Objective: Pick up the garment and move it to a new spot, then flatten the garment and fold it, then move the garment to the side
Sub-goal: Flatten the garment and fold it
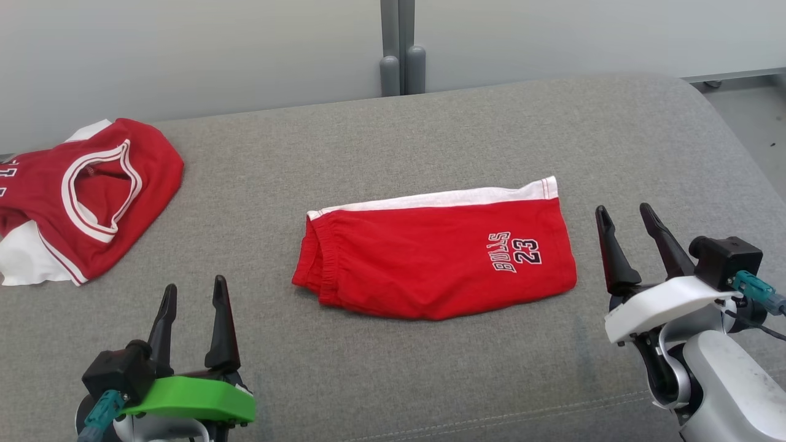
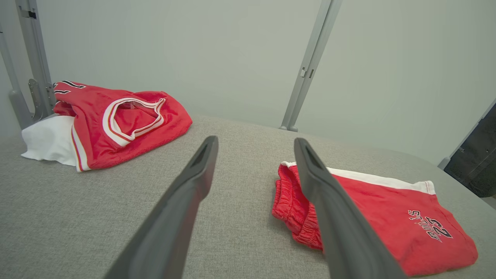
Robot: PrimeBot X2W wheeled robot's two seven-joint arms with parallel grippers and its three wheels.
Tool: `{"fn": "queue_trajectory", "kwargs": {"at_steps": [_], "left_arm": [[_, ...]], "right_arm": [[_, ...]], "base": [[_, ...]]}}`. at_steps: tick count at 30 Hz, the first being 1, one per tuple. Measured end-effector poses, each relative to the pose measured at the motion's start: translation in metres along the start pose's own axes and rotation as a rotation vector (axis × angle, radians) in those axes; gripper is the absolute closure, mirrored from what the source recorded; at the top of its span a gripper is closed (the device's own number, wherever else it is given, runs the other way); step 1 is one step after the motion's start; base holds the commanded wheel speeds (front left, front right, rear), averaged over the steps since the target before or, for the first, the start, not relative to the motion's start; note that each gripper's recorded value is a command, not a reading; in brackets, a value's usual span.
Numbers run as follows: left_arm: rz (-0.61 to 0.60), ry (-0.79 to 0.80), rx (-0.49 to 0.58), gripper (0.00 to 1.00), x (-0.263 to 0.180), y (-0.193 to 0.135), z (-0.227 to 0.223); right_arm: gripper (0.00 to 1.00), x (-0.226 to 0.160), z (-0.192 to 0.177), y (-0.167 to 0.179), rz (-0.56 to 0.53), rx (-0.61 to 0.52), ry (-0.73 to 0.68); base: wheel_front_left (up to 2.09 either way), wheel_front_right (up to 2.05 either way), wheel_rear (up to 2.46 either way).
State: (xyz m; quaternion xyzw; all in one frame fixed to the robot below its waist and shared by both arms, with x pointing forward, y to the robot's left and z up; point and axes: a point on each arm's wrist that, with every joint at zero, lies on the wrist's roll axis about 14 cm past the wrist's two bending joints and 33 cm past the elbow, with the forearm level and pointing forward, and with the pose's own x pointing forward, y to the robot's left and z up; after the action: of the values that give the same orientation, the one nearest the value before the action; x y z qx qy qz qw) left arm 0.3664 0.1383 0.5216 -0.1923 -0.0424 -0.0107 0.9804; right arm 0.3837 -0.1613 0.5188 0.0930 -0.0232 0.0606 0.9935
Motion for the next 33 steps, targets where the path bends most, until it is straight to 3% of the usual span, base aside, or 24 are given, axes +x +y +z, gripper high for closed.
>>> {"fn": "queue_trajectory", "kwargs": {"at_steps": [9,14,24,33], "left_arm": [[0.001,-0.004,0.001,0.00,-0.002,-0.001,0.001],[-0.009,0.009,-0.001,0.00,-0.002,-0.005,-0.004],[0.016,0.038,0.010,0.00,-0.001,0.002,-0.014],[0.083,0.039,0.020,0.00,0.001,0.023,-0.015]], "right_arm": [[0.00,-0.006,-0.012,-0.002,-0.012,0.010,0.032],[0.00,-0.001,-0.022,-0.005,-0.041,0.119,0.064],[0.00,0.016,-0.068,-0.044,-0.095,0.102,0.298],[0.00,0.046,-0.113,-0.039,-0.076,0.174,0.499]], "base": [[0.00,0.00,0.00],[0.00,0.00,0.00],[0.00,0.00,0.00],[0.00,0.00,0.00]]}}
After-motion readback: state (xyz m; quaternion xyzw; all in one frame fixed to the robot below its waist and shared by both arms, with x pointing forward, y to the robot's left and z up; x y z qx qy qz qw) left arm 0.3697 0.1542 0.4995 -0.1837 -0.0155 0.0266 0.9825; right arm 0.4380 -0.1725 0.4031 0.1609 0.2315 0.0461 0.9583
